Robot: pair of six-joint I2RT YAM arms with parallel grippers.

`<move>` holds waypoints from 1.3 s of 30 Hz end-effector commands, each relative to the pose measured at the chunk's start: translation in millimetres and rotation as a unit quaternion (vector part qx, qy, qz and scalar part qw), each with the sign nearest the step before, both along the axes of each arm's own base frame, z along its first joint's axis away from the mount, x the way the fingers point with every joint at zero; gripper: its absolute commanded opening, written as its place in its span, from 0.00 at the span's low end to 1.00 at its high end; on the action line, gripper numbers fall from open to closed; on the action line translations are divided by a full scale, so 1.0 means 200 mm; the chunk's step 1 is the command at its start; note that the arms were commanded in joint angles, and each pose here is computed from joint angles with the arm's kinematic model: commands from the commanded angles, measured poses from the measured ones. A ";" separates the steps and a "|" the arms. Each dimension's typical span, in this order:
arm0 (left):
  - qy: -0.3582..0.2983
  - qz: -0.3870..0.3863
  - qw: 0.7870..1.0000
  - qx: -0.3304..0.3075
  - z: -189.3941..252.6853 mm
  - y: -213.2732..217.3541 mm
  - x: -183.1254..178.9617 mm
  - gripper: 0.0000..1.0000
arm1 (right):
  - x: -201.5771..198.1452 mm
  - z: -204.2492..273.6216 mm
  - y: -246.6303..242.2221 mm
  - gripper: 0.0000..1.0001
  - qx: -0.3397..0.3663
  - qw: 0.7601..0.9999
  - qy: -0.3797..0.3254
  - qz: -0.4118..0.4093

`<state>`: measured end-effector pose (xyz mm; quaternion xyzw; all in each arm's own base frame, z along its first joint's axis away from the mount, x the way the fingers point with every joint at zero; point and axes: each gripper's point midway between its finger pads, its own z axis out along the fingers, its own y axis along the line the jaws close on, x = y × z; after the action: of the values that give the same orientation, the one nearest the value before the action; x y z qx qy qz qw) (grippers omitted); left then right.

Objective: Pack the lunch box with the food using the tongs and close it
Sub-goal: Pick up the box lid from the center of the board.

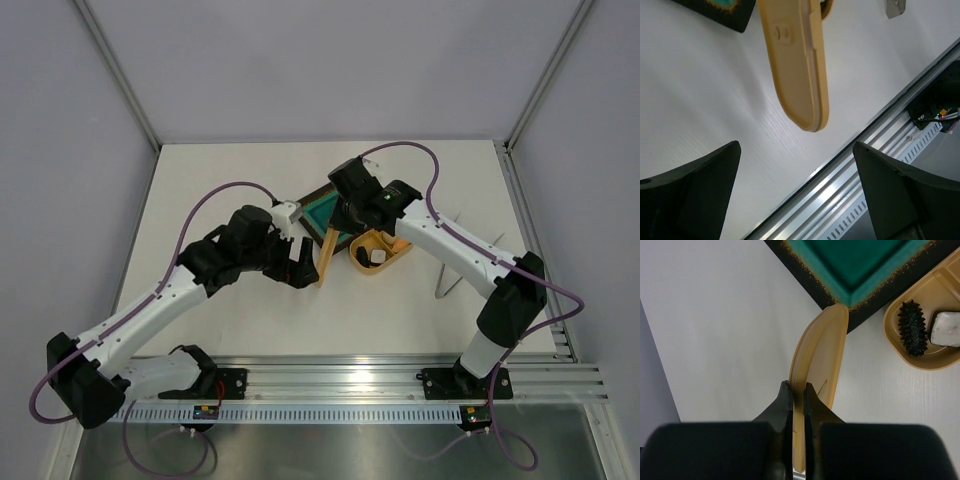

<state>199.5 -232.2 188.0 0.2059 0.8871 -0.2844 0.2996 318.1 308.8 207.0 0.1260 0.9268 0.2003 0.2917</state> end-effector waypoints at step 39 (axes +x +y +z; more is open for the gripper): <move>-0.014 -0.036 0.997 -0.062 0.18 -0.26 0.13 0.00 | -0.01 0.46 -0.25 0.86 0.043 0.992 -0.118 -0.027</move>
<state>226.2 -276.6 187.8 0.2151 0.8822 -0.2971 0.2953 318.5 285.3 245.6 0.1361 0.9074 0.2192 0.3318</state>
